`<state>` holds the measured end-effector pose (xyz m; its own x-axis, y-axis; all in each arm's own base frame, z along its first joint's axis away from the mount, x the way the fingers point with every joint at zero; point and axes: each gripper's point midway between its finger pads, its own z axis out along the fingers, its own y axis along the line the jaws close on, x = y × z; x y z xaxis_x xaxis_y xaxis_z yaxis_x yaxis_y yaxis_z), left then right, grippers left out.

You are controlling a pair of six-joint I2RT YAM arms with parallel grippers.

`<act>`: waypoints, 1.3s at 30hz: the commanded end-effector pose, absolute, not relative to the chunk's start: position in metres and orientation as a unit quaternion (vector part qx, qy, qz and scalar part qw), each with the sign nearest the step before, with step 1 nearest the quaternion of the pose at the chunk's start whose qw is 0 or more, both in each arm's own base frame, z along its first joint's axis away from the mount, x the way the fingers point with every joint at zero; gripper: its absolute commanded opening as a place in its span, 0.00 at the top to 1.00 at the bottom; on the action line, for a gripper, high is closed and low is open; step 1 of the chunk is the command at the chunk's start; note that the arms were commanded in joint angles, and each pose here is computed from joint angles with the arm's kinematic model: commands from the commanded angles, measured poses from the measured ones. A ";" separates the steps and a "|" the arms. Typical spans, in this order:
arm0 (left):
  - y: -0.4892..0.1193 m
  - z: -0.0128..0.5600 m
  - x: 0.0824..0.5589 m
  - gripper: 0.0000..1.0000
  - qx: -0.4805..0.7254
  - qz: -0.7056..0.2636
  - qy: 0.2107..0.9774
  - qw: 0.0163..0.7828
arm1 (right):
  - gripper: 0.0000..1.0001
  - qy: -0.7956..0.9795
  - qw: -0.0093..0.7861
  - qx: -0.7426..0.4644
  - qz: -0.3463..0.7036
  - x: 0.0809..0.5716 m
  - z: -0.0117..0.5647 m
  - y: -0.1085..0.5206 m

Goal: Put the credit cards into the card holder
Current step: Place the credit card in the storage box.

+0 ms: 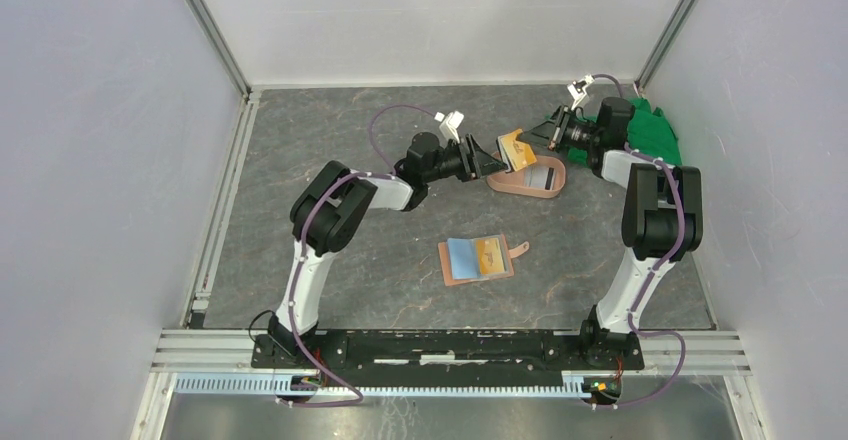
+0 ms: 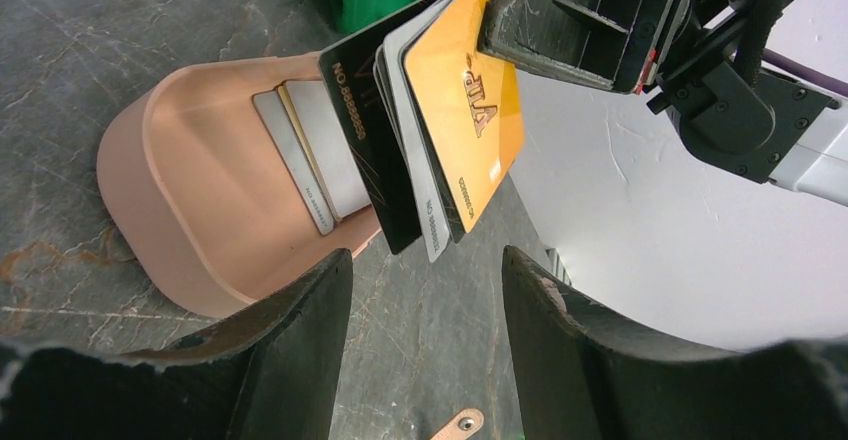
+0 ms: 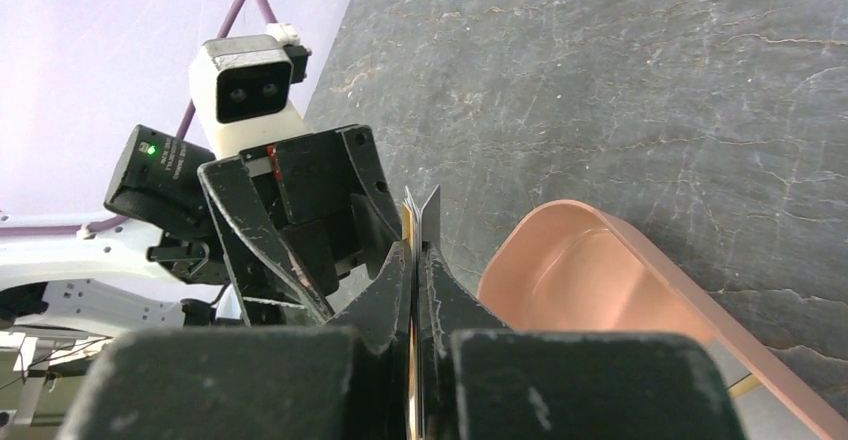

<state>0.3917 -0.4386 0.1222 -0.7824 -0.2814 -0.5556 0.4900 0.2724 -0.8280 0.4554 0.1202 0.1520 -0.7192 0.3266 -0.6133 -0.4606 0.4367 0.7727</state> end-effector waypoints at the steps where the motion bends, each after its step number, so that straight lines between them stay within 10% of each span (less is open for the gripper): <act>1: -0.445 0.145 0.396 0.36 0.114 -0.624 0.692 0.344 | 1.00 0.737 0.398 -0.071 0.542 0.451 0.181 0.122; 39: -0.456 0.152 0.387 0.75 0.153 -0.719 0.608 0.301 | 1.00 0.725 0.385 -0.063 0.567 0.445 0.184 0.124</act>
<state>0.3852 -0.4549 0.1362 -0.7809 -0.2353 -0.5786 0.5996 -0.0229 -0.7999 0.4478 0.1242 0.1648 -0.7332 0.3556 -0.5796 -0.4648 0.3601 0.8089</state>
